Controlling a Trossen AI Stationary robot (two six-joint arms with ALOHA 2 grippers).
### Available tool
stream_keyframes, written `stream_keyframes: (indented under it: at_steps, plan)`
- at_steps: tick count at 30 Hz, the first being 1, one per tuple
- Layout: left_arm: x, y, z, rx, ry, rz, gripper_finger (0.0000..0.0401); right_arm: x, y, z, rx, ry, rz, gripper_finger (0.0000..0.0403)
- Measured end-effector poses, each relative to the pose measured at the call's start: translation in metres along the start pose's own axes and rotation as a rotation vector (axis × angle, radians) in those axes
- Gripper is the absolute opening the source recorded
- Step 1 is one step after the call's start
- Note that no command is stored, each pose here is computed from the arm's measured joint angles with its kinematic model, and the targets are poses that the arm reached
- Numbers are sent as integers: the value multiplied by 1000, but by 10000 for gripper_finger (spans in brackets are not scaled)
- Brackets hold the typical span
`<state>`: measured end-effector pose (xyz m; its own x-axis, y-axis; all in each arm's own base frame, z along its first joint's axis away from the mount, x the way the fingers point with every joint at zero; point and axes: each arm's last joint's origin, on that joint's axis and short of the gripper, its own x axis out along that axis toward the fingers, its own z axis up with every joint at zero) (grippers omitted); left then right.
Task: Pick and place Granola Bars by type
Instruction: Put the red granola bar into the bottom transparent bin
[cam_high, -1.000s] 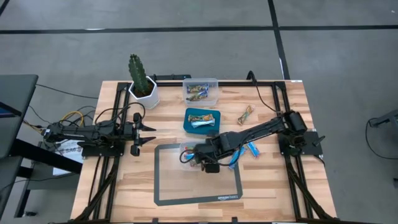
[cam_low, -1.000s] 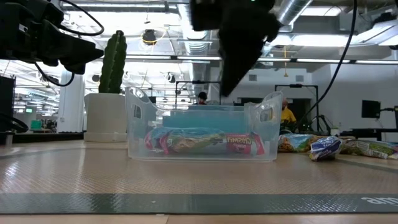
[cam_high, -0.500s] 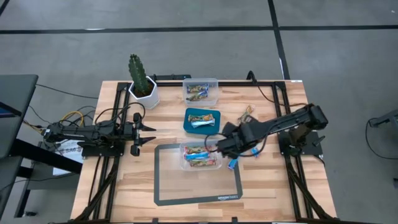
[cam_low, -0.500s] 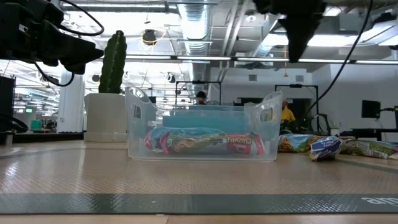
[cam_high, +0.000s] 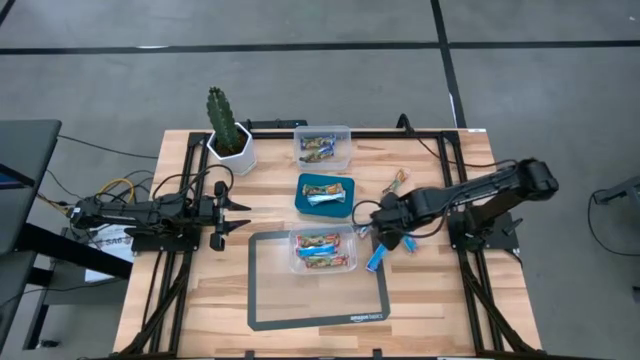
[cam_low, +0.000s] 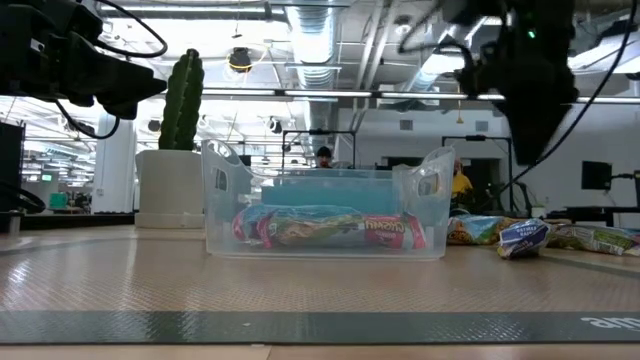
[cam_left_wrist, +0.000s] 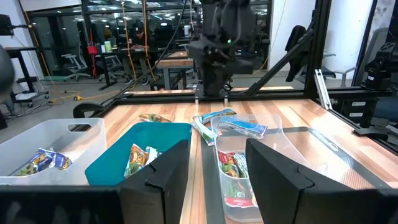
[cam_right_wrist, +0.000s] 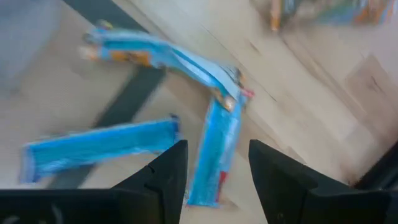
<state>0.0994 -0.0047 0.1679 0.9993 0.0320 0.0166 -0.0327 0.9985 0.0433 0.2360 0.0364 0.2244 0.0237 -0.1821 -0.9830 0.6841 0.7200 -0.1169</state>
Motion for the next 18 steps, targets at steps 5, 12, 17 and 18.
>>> stream_keyframes:
  at_steps: [5,12,17,18]
  plan:
    - [0,0,0,0,0,0,153,15,-13,-7,30,38,-33,162]
    - [0,0,0,0,0,0,153,33,-18,-11,47,77,-44,162]
    - [0,0,0,0,0,0,153,49,-18,-17,79,118,-9,165]
    - [0,0,0,0,0,0,153,51,-17,-18,82,123,5,166]
